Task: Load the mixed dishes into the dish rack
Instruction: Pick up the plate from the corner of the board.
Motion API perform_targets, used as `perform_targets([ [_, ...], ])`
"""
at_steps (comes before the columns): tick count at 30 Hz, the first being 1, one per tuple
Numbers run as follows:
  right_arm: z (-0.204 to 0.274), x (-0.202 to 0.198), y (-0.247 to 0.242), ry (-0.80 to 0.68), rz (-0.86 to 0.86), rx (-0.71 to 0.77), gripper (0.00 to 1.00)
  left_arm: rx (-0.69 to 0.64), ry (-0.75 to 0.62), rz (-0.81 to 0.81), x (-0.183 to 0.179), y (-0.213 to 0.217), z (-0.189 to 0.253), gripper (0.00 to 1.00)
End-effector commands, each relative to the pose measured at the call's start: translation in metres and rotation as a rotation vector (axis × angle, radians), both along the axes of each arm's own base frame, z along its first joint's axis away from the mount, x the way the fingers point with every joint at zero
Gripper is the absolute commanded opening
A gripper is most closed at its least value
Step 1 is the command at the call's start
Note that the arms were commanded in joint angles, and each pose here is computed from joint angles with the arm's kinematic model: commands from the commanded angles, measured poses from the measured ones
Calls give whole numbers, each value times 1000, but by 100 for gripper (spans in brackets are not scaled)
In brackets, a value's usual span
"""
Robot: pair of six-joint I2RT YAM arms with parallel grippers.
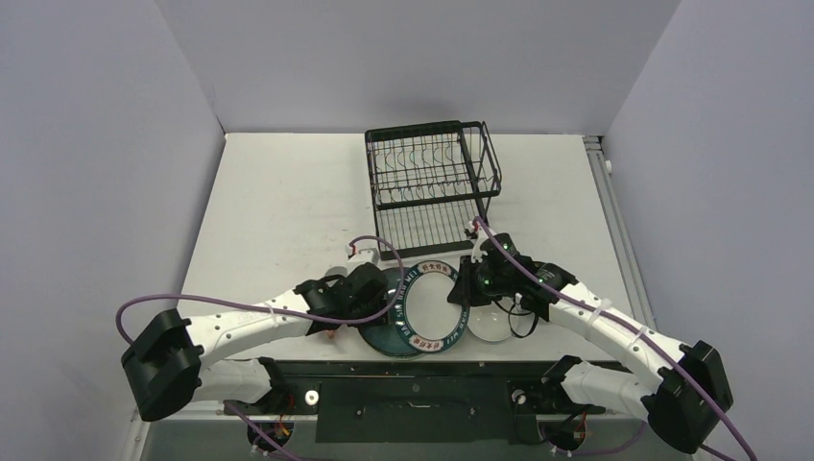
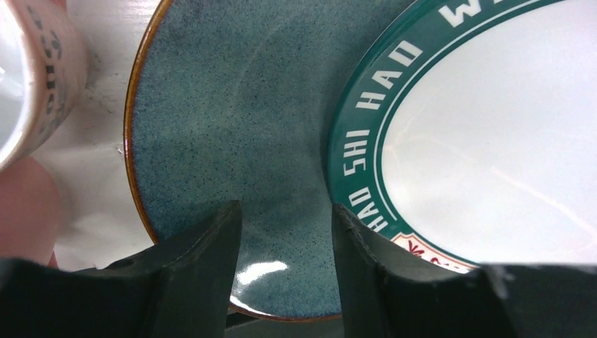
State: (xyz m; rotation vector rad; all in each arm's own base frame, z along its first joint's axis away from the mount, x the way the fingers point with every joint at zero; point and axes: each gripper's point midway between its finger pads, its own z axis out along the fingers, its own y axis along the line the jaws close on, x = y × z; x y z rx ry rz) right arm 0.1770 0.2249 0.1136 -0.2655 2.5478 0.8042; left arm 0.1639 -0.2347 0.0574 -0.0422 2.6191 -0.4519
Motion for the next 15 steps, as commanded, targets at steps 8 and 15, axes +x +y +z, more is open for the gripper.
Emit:
perform_targets([
  [8,49,19,-13,-148,-30,-18,0,-78,-145,-54,17,-11,71,57],
  [15,71,23,-26,-205,-59,-41,0,-96,-194,-73,20,-10,94,60],
])
